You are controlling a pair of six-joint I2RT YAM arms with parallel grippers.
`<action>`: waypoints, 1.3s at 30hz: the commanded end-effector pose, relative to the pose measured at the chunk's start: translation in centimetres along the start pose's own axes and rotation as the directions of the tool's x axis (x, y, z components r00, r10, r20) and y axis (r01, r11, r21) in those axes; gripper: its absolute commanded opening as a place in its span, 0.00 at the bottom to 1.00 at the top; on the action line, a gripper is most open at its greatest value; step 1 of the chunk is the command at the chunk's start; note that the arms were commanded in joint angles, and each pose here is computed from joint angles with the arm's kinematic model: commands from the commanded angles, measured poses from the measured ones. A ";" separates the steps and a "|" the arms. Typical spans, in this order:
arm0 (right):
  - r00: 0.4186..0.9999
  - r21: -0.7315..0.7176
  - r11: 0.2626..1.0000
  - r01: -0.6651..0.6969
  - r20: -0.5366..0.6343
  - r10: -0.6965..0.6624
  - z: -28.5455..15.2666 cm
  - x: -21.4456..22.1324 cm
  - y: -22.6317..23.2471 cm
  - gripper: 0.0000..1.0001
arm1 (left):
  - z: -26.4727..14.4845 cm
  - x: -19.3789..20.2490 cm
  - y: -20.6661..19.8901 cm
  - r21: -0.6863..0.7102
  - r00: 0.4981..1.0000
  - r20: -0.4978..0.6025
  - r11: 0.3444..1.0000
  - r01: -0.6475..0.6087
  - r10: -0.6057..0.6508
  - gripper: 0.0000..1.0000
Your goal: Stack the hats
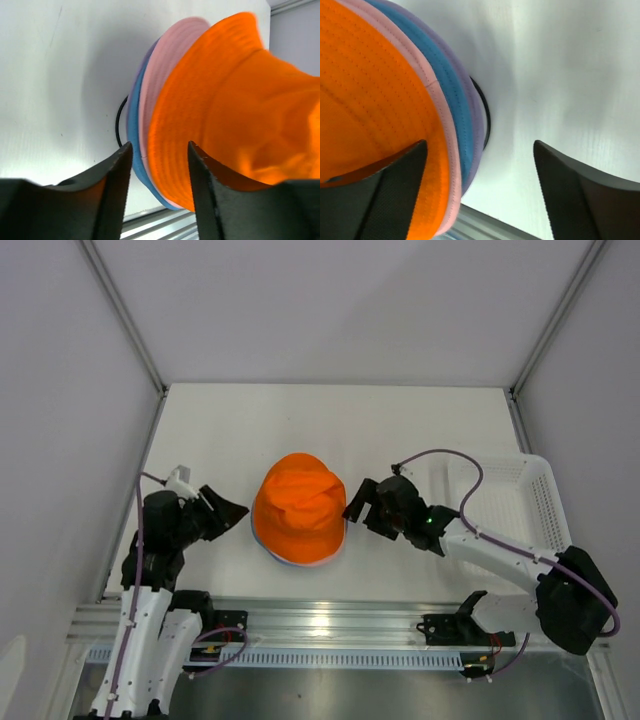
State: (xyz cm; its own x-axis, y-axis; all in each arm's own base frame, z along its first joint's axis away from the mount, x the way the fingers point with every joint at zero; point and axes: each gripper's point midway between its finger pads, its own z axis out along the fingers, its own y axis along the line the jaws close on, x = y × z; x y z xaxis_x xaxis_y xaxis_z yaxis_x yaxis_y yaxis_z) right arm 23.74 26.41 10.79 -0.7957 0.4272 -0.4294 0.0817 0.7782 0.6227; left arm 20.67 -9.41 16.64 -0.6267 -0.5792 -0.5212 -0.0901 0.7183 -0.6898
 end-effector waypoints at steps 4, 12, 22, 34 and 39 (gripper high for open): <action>0.990 -0.018 0.994 0.110 0.094 -0.108 -5.1 -5.1 2.7 1.00 | -3.6 -4.2 -3.5 0.001 0.981 0.117 0.987 -0.158 0.157 0.64; 0.907 0.080 0.977 0.197 0.364 -0.213 -13.3 -18.7 2.5 1.00 | -9.0 -12.6 -9.4 -0.093 0.853 0.285 0.898 -0.429 0.437 1.00; 0.719 0.307 0.874 0.376 0.499 -0.484 -18.0 -27.7 0.6 1.00 | -9.0 -16.2 -11.9 -0.119 0.745 0.316 0.804 -0.583 0.587 1.00; 0.725 0.200 0.905 0.375 0.545 -0.421 -18.6 -26.6 1.5 1.00 | -9.5 -15.6 -12.1 -0.091 0.739 0.371 0.814 -0.573 0.562 1.00; 0.720 0.198 0.905 0.376 0.552 -0.420 -19.0 -26.7 1.7 0.99 | -9.1 -15.5 -11.1 -0.118 0.753 0.356 0.826 -0.551 0.553 0.99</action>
State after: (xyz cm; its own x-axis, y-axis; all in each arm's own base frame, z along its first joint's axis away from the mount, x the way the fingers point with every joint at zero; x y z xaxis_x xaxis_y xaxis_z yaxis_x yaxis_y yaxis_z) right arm 33.74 7.51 33.50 -0.3356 0.2172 -0.9166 -0.0831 0.9624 0.2585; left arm 23.98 -5.17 37.10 -0.2570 -0.1858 -0.9484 0.1876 0.9531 -0.2375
